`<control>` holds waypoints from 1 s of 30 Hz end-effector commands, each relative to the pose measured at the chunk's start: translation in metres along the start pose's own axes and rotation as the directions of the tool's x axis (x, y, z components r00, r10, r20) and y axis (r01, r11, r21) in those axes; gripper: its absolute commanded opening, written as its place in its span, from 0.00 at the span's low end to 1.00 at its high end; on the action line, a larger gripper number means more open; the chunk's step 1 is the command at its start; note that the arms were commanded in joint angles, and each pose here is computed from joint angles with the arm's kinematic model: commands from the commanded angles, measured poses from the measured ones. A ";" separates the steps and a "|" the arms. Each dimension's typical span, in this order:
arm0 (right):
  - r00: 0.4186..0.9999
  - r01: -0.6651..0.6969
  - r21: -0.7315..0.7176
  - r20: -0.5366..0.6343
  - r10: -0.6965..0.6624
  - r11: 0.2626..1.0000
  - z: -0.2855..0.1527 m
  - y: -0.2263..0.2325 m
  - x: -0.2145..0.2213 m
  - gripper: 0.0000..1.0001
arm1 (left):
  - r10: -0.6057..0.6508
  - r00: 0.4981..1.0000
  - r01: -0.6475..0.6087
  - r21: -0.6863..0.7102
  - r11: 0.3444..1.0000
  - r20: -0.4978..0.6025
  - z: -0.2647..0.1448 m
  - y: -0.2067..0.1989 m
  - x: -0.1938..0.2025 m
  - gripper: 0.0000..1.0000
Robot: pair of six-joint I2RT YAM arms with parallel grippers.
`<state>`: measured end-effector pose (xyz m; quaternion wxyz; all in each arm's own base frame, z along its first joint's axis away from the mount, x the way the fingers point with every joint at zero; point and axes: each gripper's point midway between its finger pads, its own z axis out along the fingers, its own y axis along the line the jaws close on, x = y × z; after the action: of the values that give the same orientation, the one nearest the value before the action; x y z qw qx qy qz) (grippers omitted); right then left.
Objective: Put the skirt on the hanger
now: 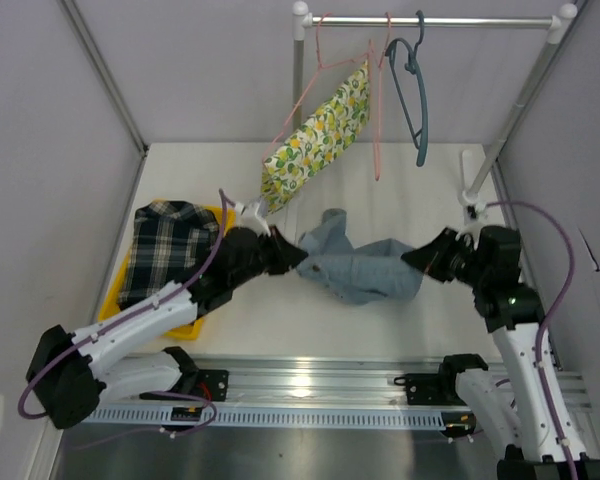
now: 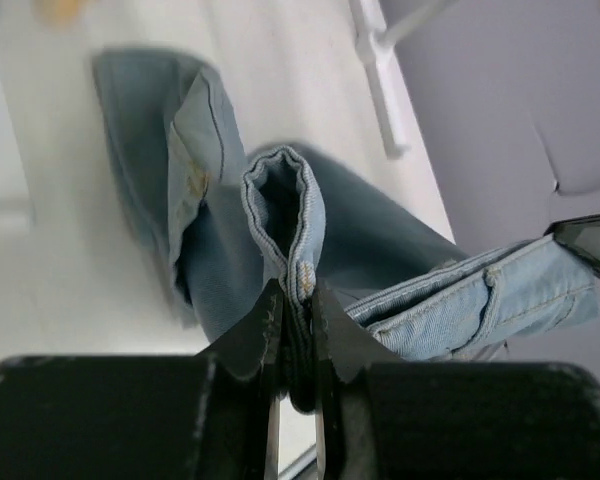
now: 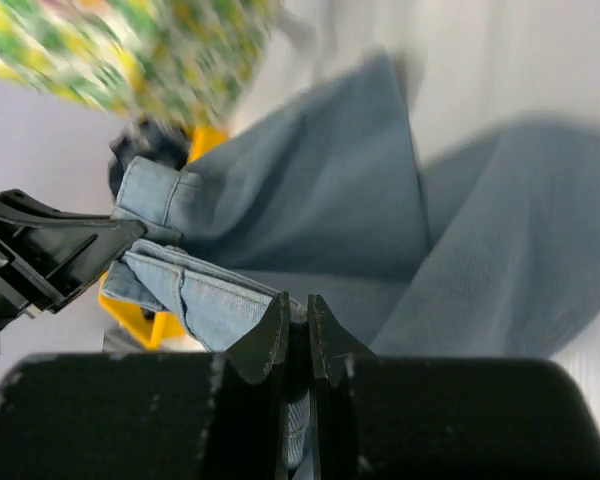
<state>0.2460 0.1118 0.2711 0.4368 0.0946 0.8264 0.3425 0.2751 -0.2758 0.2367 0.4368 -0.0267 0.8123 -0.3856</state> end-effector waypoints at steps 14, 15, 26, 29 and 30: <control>0.987 -0.143 0.249 -0.039 0.158 0.958 -0.006 -0.087 0.115 0.00 | -0.051 0.997 0.031 -0.290 0.956 -0.063 -0.043 0.119 0.109 0.68; 0.987 -0.143 0.247 -0.037 0.156 0.958 -0.004 -0.087 0.113 0.00 | -0.046 0.995 0.016 -0.329 0.944 -0.083 -0.048 0.127 0.113 0.68; 0.990 -0.116 0.236 -0.056 0.132 0.965 0.007 -0.080 0.115 0.01 | -0.035 0.983 -0.007 -0.224 0.975 -0.182 -0.025 0.090 0.116 0.78; 0.991 -0.101 0.235 -0.061 0.118 0.967 0.007 -0.078 0.115 0.01 | 0.000 0.971 -0.047 -0.193 0.980 -0.240 -0.012 0.084 0.124 0.78; 0.991 -0.098 0.234 -0.063 0.116 0.967 0.007 -0.077 0.114 0.01 | 0.001 0.969 -0.045 -0.170 0.984 -0.246 -0.012 0.080 0.126 0.77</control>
<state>0.1835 0.1091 0.1298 0.3464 0.1747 0.8819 0.2680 0.2089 -0.2362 0.0799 0.3238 -0.0495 0.9078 -0.2618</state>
